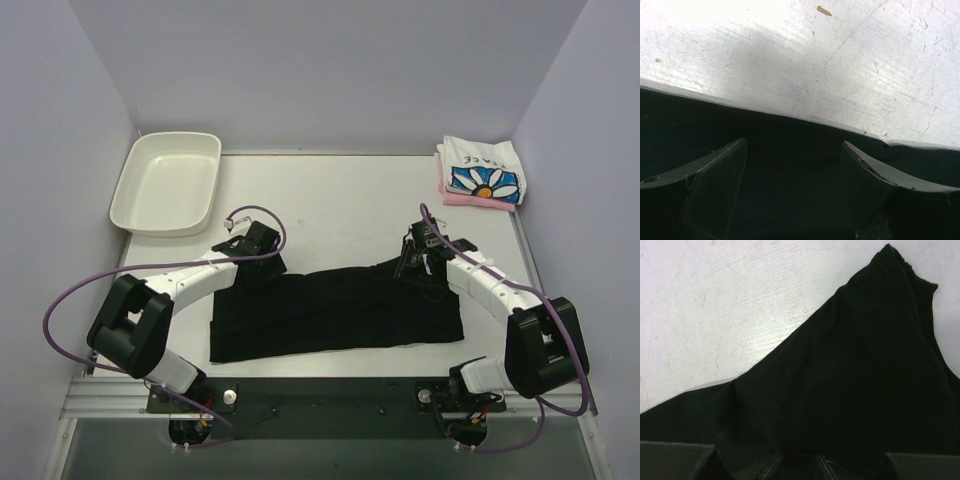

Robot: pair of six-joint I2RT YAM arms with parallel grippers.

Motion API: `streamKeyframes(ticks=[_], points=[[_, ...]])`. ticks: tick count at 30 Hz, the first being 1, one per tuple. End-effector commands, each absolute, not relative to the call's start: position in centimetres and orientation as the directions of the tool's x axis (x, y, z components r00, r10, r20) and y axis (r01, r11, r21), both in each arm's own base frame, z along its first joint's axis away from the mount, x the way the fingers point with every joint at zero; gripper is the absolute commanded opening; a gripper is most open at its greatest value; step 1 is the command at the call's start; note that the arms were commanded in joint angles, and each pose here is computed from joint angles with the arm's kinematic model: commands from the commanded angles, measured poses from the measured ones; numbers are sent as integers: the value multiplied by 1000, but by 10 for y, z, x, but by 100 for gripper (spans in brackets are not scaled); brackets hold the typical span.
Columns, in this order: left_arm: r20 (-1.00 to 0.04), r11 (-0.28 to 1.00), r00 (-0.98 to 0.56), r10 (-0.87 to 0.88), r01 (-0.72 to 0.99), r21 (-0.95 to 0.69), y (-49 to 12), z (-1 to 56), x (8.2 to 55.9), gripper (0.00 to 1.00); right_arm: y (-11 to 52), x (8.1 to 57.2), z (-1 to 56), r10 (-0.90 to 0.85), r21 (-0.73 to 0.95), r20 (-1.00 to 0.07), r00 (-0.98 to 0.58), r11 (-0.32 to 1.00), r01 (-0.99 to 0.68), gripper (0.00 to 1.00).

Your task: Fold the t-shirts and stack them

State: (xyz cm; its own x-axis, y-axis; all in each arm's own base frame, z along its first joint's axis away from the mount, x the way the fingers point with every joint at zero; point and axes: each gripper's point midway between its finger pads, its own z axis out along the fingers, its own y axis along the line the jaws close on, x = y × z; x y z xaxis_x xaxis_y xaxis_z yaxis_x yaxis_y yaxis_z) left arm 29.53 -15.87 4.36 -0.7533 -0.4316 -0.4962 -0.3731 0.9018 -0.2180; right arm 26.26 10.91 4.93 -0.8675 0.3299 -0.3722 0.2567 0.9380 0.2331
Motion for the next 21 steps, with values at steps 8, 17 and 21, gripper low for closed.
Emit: streamKeyframes(ticks=[8, 17, 21], points=[[-515, 895, -733, -445, -376, -238, -161, 46, 300, 84, 108, 259, 39, 336, 201, -357, -872, 939, 280, 22], [-513, 896, -735, -444, -377, -235, -160, 44, 299, 84, 109, 259, 44, 332, 197, -366, -869, 941, 277, 0], [-514, 897, -735, -442, -376, -234, -159, 46, 298, 84, 115, 252, 57, 304, 191, -392, -868, 950, 246, 0]])
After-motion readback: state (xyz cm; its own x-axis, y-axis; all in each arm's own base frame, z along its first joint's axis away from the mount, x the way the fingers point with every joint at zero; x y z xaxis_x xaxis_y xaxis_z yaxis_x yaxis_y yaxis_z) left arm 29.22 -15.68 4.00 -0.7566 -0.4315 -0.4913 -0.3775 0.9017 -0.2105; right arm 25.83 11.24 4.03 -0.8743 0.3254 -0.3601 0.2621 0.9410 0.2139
